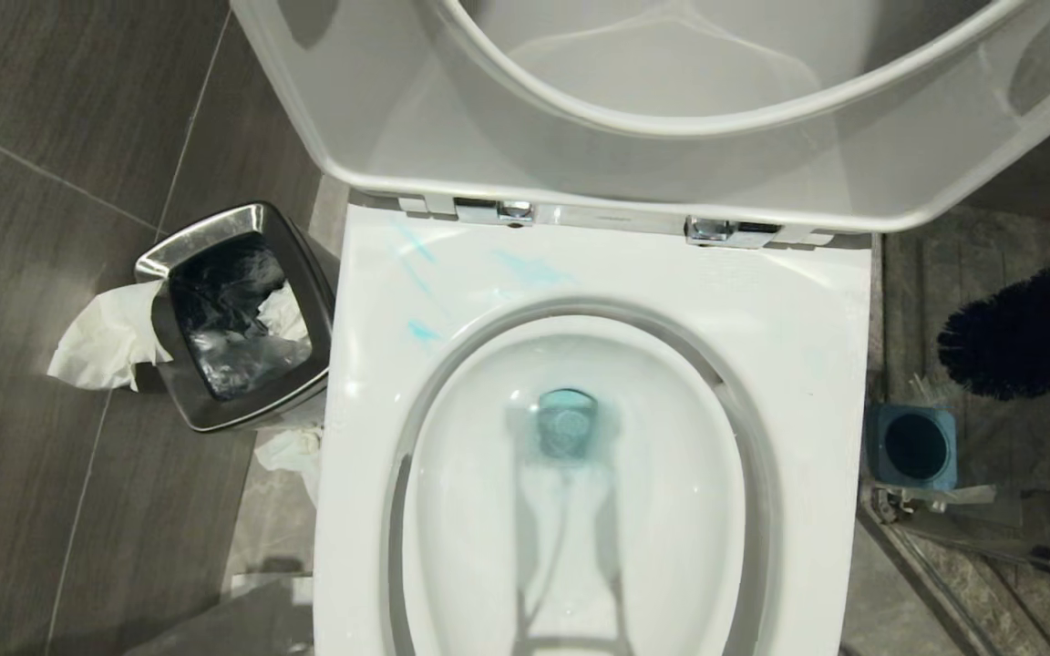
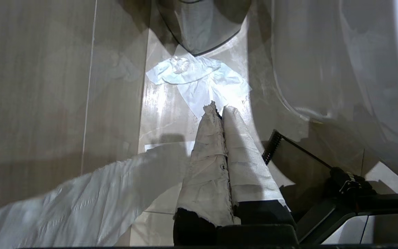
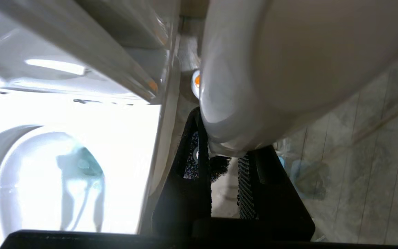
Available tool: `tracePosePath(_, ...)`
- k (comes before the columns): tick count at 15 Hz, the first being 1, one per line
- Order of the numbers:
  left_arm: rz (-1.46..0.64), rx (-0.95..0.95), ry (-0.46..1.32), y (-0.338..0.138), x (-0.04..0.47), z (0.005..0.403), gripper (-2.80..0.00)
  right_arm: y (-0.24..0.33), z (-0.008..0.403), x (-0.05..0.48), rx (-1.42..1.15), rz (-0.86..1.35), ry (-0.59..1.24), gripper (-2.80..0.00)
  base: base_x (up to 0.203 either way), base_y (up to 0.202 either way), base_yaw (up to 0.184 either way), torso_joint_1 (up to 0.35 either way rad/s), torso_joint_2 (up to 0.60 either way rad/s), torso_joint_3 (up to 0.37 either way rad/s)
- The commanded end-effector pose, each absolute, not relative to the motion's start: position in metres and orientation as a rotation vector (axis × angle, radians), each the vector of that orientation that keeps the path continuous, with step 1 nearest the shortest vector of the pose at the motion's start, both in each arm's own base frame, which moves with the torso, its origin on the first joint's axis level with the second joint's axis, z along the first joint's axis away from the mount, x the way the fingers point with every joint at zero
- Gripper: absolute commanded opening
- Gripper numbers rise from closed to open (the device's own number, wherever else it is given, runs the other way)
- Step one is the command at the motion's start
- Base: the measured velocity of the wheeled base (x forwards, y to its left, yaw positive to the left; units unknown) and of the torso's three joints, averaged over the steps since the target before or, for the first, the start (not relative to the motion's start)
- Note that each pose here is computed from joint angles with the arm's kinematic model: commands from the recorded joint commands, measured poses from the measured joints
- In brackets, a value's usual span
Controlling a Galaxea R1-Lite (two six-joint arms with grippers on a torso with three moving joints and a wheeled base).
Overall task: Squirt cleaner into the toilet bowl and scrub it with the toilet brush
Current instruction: Scrub the toilet bowl
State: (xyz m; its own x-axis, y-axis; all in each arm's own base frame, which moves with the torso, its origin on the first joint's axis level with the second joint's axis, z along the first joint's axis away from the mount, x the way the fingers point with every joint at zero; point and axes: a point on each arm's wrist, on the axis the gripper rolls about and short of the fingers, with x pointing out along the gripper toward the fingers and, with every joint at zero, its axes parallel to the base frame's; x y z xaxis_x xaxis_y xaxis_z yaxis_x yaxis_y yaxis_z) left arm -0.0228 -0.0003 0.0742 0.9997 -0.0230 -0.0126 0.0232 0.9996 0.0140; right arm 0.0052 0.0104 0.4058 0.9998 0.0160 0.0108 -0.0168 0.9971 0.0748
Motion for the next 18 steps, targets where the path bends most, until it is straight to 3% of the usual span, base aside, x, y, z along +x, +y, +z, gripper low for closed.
tracePosePath(1,-0.023,0.014,0.014,-0.0003,-0.0227,0.0738,-2.80,0.0120,0.4064,0.0024,0.073,0.020,-0.016,-2.80,0.000,0.000,0.000,0.005,0.01,0.183)
tracePosePath(18,-0.023,0.012,0.014,-0.0003,-0.0227,0.0738,-2.80,0.0125,0.4045,0.0016,0.087,0.017,0.008,-2.80,0.000,0.000,0.000,0.004,0.00,0.201)
